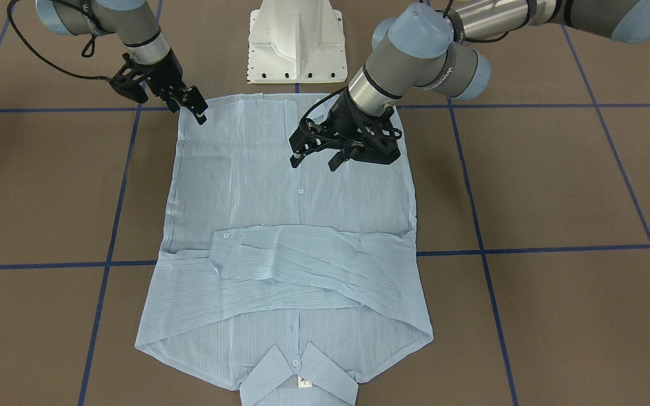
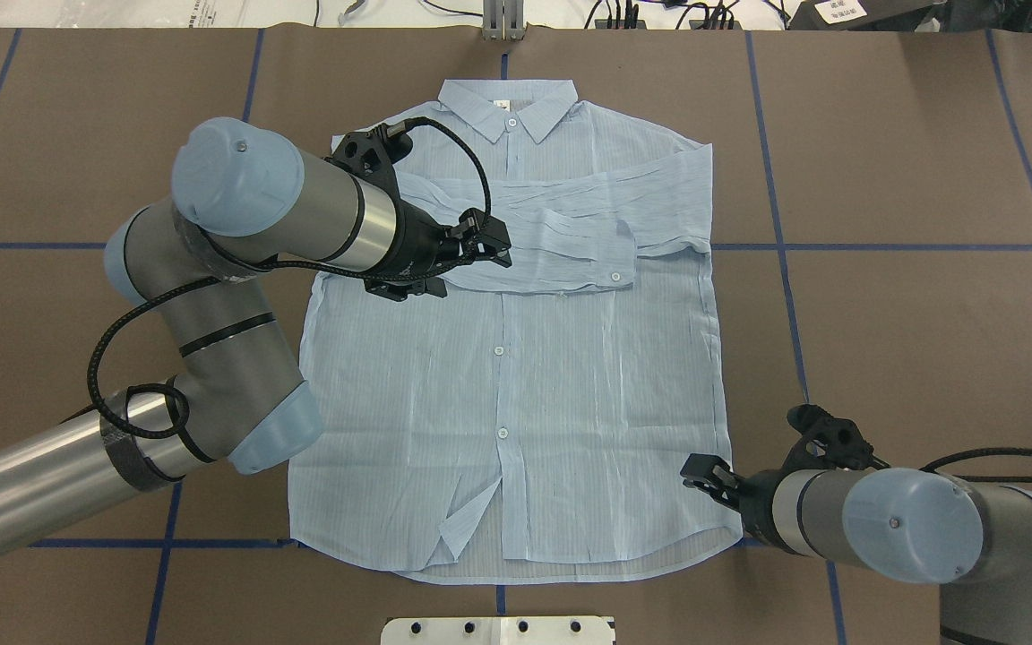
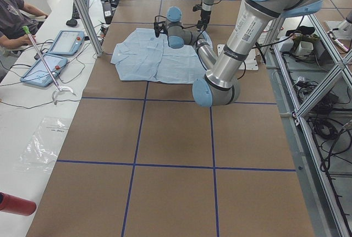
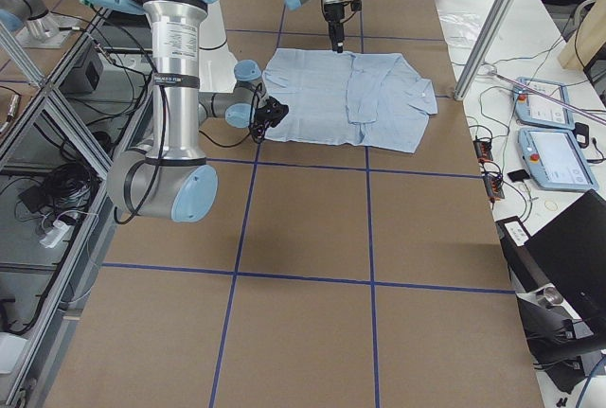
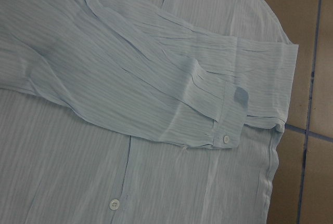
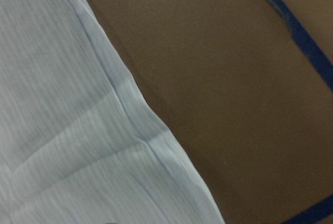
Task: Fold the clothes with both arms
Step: 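Move left gripper to the hem corner and grasp both hem corners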
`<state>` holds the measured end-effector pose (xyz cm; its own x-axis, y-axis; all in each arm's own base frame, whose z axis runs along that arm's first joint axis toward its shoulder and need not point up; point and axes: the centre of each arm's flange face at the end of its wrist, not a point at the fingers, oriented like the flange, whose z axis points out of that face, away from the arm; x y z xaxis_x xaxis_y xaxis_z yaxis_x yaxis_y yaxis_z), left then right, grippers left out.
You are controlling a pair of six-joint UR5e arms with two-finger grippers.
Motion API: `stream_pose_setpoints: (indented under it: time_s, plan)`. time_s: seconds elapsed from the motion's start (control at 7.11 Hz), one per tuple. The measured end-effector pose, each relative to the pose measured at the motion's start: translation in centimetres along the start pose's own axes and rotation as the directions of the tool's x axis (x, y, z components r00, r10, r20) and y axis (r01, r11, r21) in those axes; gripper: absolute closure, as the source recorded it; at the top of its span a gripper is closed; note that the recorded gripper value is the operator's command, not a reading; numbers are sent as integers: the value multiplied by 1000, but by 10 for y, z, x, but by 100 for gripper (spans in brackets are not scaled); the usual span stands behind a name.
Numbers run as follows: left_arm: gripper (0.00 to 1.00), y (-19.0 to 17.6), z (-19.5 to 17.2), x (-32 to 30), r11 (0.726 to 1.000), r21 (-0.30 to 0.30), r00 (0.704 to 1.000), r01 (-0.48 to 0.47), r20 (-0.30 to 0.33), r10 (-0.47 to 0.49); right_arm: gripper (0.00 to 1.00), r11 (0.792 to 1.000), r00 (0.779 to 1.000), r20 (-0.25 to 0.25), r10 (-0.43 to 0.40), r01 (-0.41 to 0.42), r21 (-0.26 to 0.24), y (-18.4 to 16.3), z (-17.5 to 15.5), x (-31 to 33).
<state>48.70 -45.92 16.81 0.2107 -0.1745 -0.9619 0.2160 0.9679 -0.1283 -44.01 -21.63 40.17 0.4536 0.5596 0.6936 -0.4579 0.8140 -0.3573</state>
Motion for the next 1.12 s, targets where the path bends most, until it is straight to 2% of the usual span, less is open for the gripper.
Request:
stream_pose_setpoints:
  time_s: [0.14,0.28,0.42,0.56,0.7,1.12]
  plan:
    - [8,0,0,-1,1000,-1,1000,0,1,0,27,1000,1000,-7,-2,2,6,1,2,5]
    - [8,0,1,-2,1000,-1,1000,0,1,0,40,1000,1000,-8,0,0,8,2,2,6]
    - [8,0,1,-3,1000,-1,1000,0,2,0,58,1000,1000,-7,2,-2,9,2,2,6]
    - [8,0,1,-3,1000,-1,1000,1,2,-1,90,1000,1000,-5,3,-3,9,2,1,5]
    - [8,1,1,-3,1000,-1,1000,0,2,0,100,1000,1000,-3,4,-4,7,3,1,5]
    - [6,8,-6,-14,1000,-6,1000,7,3,-7,100,1000,1000,1,4,-4,-3,4,-3,3]
